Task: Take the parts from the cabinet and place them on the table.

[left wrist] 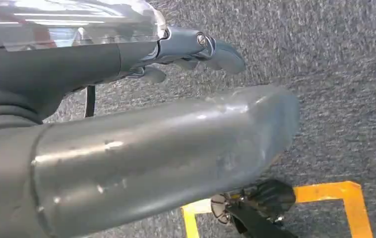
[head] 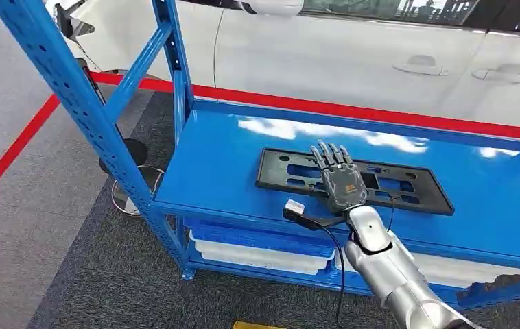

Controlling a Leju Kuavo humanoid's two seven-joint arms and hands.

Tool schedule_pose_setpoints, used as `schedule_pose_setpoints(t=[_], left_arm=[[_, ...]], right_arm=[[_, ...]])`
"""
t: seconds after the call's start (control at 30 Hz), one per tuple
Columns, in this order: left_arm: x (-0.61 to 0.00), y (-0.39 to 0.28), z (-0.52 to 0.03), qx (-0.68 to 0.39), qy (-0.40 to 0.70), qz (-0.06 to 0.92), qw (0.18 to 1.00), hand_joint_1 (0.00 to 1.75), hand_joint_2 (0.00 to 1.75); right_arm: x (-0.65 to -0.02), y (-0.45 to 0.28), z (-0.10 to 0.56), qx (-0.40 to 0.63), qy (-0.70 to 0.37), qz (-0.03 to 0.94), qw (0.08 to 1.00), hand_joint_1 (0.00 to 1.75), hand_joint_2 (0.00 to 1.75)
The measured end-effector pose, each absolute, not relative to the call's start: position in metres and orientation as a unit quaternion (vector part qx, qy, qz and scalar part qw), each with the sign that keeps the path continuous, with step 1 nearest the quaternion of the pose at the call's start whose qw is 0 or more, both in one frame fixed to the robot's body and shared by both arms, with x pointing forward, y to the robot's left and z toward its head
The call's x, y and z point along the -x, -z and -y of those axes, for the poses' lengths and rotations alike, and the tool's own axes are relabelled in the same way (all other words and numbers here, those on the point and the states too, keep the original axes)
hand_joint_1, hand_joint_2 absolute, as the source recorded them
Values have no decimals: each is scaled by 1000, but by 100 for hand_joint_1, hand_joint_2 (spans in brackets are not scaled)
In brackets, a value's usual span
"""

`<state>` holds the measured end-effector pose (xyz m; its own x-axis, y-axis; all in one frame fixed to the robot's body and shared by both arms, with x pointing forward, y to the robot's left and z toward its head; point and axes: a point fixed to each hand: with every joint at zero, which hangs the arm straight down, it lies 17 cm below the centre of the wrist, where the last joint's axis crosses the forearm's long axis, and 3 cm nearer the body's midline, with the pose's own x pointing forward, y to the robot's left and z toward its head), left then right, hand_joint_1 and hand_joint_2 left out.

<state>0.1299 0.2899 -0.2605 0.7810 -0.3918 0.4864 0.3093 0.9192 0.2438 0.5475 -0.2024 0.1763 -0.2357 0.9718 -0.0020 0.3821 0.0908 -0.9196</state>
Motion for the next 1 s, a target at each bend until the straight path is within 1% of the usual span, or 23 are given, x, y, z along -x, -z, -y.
schedule_pose_setpoints(t=[0.33, 1.0], left_arm=[[-131, 260, -288, -71, 188, 276, 940, 0, 0], [-130, 260, -278, -61, 185, 278, 941, 0, 0]], right_arm=[[-553, -169, 208, 523, -446, 639, 345, 0, 175], [-567, -143, 235, 530, -466, 593, 388, 0, 175]])
